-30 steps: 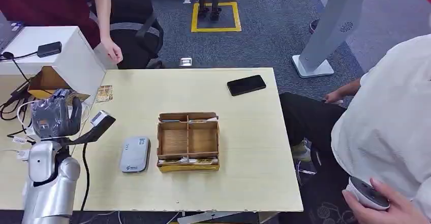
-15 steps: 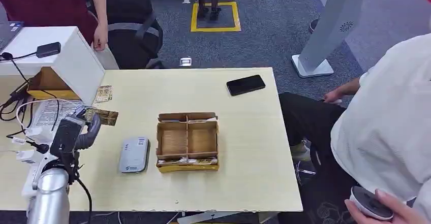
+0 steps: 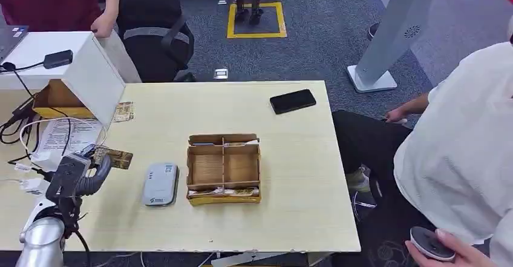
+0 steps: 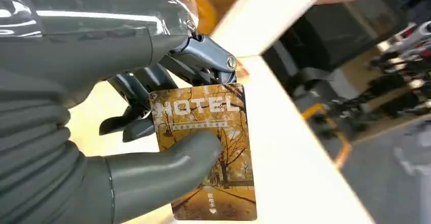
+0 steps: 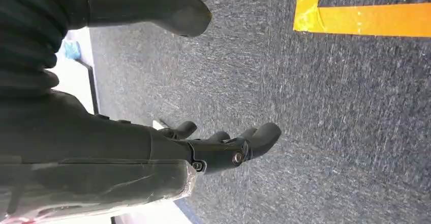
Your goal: Pass the card to the sensor for recognition and then transmit it.
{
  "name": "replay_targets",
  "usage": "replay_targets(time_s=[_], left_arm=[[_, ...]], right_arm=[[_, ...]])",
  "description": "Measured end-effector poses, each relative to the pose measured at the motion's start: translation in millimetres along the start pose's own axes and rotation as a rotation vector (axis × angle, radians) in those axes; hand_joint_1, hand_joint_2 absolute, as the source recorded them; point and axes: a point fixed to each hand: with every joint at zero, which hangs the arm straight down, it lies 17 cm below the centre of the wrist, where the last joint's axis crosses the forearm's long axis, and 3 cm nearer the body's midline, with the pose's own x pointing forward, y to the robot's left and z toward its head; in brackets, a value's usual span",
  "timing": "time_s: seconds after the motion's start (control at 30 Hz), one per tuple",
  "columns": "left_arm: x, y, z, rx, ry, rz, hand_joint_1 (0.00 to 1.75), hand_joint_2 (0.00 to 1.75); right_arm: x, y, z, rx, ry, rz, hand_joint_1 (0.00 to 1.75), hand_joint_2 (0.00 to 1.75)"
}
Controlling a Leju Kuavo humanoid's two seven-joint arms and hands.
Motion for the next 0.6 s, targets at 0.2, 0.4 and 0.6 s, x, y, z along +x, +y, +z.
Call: replay_targets(time_s=[0.2,0.4,0.6], left_arm=[[-30.2,-24.2,31.4,-0.043,0.081,-0.059,1.75,1.75],[-37.5,-46.9,46.9,-0.068,0.103,-0.042,1.75,1.75],[-39.3,-62.7,50.7,-0.087,0.121,-0.053,1.75,1.75]], right_arm=[[-2.3,0.4,0.1,0.0,0.013,-0.007,0.0,1.75],[-2.1,0.4,0.2,-0.001,0.013,-0.008,0.0,1.75],[-1.3,-0.2,0.1,-0.006,0.01,-0.013,0.0,1.75]])
